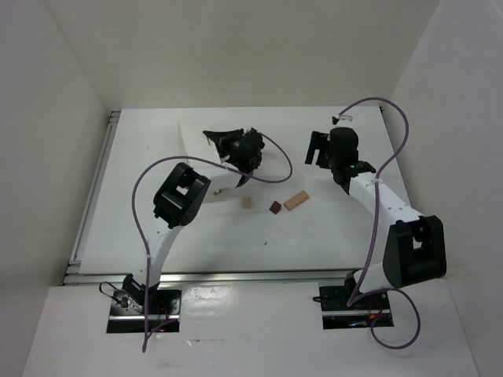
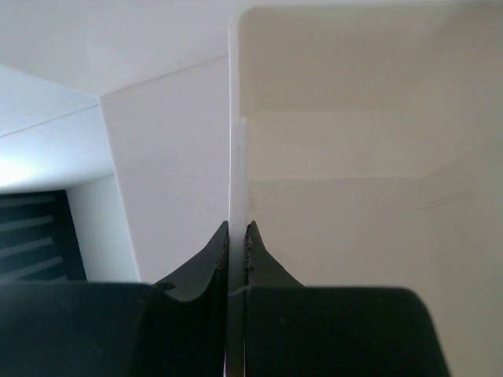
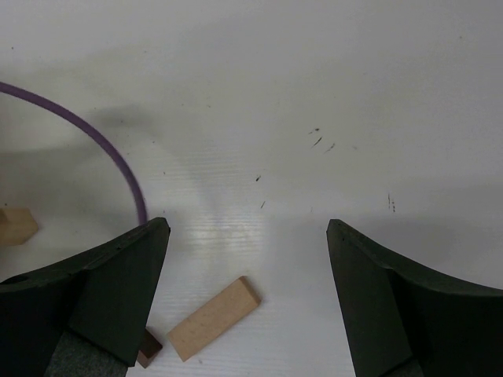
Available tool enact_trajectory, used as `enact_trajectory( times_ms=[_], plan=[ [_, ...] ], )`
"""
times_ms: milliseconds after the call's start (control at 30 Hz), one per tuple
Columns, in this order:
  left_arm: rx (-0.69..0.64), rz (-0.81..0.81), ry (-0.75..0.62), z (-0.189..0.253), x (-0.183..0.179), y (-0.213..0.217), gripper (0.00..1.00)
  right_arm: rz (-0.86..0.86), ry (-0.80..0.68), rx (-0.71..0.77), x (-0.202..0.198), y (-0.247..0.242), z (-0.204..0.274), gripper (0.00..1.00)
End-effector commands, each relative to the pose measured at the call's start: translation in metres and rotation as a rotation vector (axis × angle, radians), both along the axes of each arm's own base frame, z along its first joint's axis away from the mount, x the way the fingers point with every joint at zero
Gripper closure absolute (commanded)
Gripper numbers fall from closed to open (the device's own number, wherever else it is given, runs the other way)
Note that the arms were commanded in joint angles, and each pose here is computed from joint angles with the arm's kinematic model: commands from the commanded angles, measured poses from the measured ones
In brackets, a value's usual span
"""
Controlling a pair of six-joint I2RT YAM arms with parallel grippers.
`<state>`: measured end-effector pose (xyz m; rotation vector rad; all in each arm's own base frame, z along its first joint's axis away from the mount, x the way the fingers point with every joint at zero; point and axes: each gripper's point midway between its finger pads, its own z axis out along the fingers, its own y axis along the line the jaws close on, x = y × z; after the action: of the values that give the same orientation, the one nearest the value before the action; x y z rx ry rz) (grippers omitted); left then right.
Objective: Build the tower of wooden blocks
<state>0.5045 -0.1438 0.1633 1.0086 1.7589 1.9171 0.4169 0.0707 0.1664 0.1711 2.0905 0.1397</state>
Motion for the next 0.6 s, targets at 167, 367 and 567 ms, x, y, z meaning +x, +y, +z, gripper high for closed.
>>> enact_trajectory(
  times_ms=[167,367,567],
  plan=[
    [-0.166,-0.044,-0.307,0.154,-0.021,0.03,1.0,0.027,-0.075,0.025,0.005,0.006,0.026,0.11],
    [-0.325,-0.092,-0.46,0.188,-0.033,0.039,1.0,0.027,-0.075,0.025,0.005,0.006,0.026,0.11],
    [-1.08,-0.16,-0.497,0.182,-0.033,0.016,1.0,0.027,-0.075,0.025,0.005,0.006,0.026,0.12]
  ],
)
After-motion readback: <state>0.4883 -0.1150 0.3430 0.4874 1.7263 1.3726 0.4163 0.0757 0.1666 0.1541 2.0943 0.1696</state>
